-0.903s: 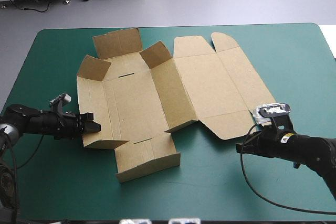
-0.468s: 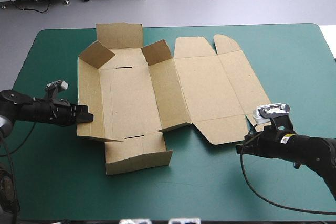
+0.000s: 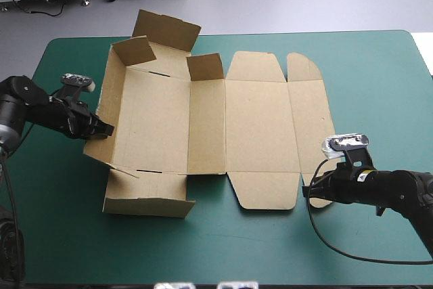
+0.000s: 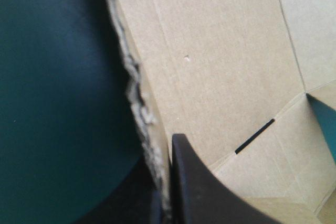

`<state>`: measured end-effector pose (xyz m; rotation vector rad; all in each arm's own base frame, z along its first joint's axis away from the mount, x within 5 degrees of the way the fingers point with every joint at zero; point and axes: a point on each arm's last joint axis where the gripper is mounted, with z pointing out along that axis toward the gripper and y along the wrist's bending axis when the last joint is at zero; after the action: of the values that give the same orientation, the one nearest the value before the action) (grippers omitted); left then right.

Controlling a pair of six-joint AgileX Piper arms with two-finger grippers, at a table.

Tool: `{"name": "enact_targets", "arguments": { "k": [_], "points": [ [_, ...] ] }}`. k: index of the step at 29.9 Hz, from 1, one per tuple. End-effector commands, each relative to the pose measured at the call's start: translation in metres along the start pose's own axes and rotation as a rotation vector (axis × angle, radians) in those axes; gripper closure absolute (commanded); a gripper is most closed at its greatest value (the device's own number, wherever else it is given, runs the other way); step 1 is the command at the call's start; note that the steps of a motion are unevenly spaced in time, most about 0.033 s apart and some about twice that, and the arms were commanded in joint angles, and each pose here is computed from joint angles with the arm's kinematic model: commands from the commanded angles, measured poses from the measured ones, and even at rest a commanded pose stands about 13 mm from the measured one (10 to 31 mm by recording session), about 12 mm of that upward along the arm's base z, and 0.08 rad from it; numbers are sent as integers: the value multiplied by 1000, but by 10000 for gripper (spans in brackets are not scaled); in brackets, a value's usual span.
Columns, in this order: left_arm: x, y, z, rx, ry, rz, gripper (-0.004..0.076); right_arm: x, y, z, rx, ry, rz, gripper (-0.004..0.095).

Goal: Fold the box

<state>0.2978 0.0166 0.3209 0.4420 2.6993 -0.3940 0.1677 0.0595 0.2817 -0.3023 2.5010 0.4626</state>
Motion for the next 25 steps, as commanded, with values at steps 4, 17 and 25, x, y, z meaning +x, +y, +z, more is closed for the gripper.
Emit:
{"name": "enact_targets", "arguments": {
  "k": [4,17,25],
  "points": [
    [-6,-42,1,-26,113,264,729,-10,3,-7,-6,-53,0,914],
    [-50,-75,-26,-276,-76,593,729,-9,3,-7,-8,-45,0,914],
    [-65,-117,-21,-467,-136,892,729,-9,3,-7,-9,-43,0,914]
  ]
}}
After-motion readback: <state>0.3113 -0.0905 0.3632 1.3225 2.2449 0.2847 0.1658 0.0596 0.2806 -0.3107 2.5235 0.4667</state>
